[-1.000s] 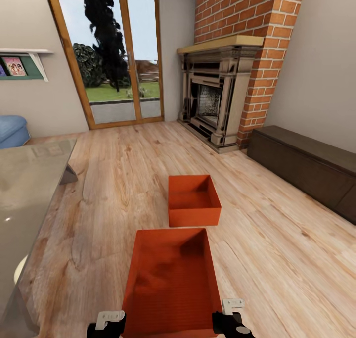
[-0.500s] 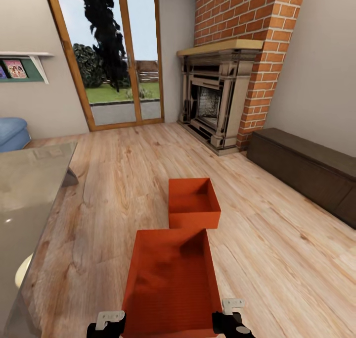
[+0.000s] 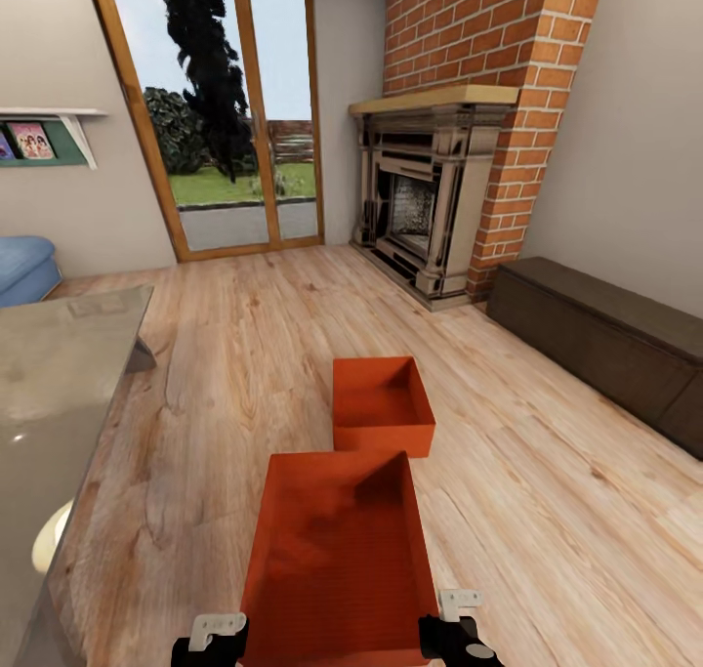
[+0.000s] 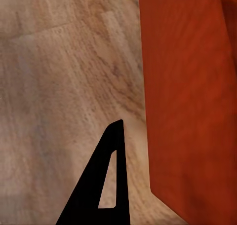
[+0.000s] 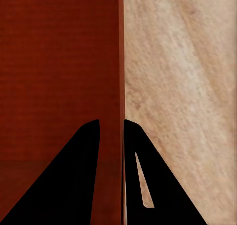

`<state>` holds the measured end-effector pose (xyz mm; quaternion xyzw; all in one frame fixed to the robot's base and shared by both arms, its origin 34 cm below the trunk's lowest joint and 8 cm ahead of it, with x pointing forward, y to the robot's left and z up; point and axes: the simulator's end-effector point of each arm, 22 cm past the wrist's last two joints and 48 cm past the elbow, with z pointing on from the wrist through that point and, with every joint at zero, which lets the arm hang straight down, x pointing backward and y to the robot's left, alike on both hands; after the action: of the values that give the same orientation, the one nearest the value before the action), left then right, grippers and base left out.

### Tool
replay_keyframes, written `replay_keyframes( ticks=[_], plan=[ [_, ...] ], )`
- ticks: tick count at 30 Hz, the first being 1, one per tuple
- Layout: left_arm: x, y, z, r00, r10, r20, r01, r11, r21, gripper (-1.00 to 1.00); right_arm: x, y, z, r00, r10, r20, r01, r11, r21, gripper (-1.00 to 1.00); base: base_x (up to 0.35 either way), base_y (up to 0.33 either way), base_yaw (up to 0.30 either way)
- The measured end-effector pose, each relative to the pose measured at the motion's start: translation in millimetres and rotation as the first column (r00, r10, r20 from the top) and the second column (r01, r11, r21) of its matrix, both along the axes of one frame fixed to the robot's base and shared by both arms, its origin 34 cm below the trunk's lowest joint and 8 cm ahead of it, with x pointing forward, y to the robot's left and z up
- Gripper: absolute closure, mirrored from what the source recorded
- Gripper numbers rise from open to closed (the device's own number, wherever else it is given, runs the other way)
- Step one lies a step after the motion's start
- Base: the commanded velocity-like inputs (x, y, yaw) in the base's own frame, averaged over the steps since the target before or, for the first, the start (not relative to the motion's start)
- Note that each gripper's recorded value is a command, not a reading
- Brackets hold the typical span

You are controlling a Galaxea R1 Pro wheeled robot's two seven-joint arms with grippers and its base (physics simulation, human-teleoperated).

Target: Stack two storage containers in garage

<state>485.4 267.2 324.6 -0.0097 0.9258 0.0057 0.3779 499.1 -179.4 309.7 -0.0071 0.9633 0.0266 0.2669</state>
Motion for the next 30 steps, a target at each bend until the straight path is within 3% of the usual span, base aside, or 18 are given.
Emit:
replay_keyframes(
  ticks=[30],
  plan=[
    [11,0,62,1.000,-0.001,-0.002,0.001,1.000,0.000,1.00,12,-1,63,1.000,0.002,0.001,-0.002,1.000,0.000,1.00,0.000,0.000,0.000]
  ],
)
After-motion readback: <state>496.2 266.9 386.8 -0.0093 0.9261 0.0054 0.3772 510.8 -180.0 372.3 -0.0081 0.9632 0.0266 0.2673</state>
